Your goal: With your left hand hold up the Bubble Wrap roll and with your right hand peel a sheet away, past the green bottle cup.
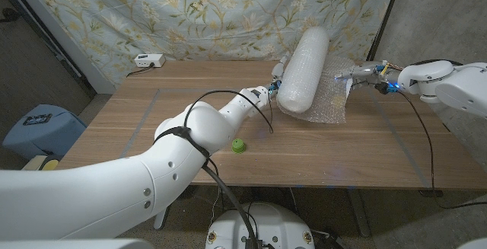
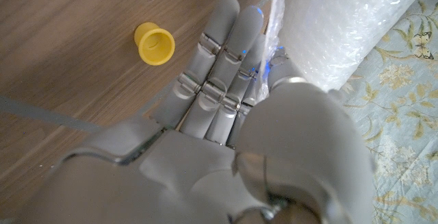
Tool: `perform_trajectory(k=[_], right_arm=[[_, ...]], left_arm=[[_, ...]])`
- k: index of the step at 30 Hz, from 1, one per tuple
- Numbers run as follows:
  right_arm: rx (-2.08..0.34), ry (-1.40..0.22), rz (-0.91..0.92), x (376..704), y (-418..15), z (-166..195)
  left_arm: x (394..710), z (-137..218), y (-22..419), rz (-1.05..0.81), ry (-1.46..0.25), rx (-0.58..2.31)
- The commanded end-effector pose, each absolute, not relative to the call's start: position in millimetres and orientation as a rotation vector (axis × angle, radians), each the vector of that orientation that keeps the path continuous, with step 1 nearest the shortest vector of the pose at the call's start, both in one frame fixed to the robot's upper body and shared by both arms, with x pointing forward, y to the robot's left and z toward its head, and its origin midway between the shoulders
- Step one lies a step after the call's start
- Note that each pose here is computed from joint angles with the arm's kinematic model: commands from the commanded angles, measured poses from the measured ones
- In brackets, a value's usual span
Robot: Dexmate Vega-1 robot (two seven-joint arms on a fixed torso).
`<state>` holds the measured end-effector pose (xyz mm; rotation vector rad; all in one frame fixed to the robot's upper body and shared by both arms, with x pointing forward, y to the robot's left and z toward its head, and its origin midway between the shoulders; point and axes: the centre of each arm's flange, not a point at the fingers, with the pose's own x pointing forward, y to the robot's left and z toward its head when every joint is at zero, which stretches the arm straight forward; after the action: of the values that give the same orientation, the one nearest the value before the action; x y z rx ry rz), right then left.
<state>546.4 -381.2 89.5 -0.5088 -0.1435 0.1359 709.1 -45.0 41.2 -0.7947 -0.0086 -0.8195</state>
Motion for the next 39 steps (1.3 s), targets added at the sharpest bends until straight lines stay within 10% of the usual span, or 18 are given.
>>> perform_trajectory(k=[1, 39], right_arm=[[-0.502, -0.158, 0.128, 543.5, -378.6, 89.3], [-0.561, -0.151, 0.176, 546.5, -359.7, 94.5]], left_arm=[[710.5, 47.4, -39.1, -0.825, -0.033, -0.738], [696.3, 5.0, -5.5, -1.104, -0.113, -0.818]])
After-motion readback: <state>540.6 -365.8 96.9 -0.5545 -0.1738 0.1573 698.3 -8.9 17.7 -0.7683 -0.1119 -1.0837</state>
